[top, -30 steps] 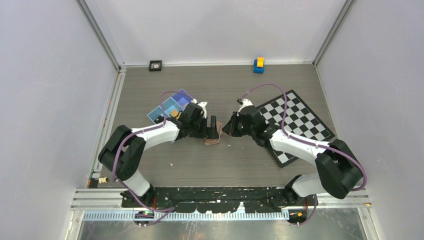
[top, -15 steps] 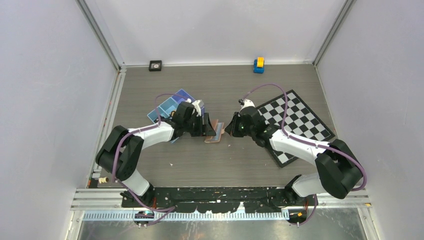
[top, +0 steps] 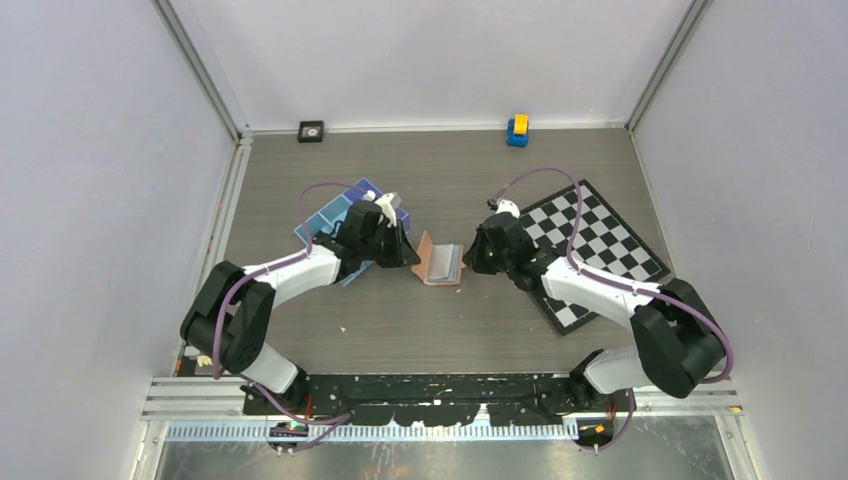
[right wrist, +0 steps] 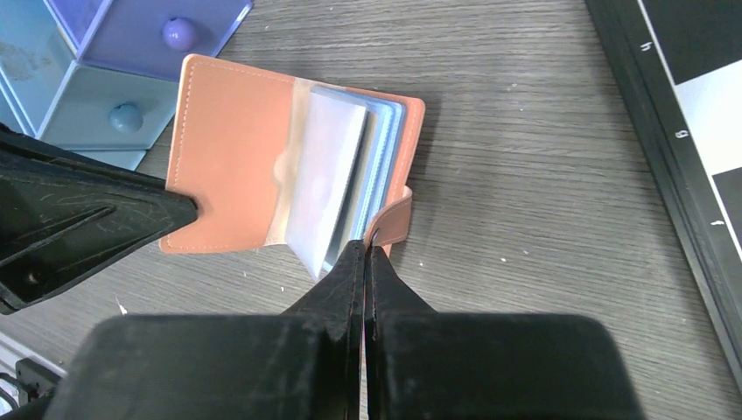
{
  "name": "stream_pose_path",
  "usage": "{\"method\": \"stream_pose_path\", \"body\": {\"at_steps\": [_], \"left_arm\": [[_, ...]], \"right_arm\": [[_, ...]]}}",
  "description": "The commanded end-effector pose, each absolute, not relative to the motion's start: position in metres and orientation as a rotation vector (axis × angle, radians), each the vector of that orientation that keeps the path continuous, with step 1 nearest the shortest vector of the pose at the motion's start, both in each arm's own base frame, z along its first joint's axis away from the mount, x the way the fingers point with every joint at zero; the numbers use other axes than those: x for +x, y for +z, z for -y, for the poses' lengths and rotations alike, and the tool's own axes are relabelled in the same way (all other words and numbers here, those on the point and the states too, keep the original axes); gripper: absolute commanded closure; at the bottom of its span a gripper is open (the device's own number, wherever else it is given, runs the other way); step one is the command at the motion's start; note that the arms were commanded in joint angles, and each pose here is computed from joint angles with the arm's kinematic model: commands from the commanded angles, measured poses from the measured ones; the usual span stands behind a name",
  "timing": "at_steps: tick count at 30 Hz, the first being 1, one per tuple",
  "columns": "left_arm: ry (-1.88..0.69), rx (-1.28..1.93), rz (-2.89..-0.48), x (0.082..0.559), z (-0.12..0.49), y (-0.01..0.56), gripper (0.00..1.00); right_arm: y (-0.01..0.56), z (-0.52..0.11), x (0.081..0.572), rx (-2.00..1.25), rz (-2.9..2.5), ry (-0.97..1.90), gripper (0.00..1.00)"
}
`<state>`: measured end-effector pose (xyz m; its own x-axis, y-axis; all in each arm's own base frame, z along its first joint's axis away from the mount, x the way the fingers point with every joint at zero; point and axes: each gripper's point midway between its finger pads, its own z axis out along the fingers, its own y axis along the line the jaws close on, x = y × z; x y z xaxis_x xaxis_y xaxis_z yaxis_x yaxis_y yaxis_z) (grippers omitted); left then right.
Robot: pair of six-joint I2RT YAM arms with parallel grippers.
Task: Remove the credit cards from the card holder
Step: Open the card holder at the center of the board.
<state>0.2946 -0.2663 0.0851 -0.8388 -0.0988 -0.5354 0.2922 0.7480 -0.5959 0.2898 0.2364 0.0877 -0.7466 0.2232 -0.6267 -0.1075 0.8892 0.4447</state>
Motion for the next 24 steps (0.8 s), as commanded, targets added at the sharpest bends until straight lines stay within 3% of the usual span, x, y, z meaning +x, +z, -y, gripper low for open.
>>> {"method": "stream_pose_path", "body": {"at_steps": [1,18,22,24], "left_arm": [[-0.880,0.147,-2.390,0.300,0.258,0.083,1.00],[-0.787,0.102,-2.475,0.312,0.255,0.040,1.00],[-0.768,0.114,-2.488,0.312,0.254,0.040,1.00],[-0.764,0.116,-2.494,0.312,0.254,0.038,1.00]], "right_arm": [[0.119,-0.233,0.303,0.141,-2.250,0.627,0.99],[0.112,-0.205,0.346,0.310,-2.200,0.509,0.86],[0.098,-0.208,0.349,0.326,-2.220,0.540,0.71],[0.090,-0.210,0.345,0.318,-2.264,0.577,0.51]]}}
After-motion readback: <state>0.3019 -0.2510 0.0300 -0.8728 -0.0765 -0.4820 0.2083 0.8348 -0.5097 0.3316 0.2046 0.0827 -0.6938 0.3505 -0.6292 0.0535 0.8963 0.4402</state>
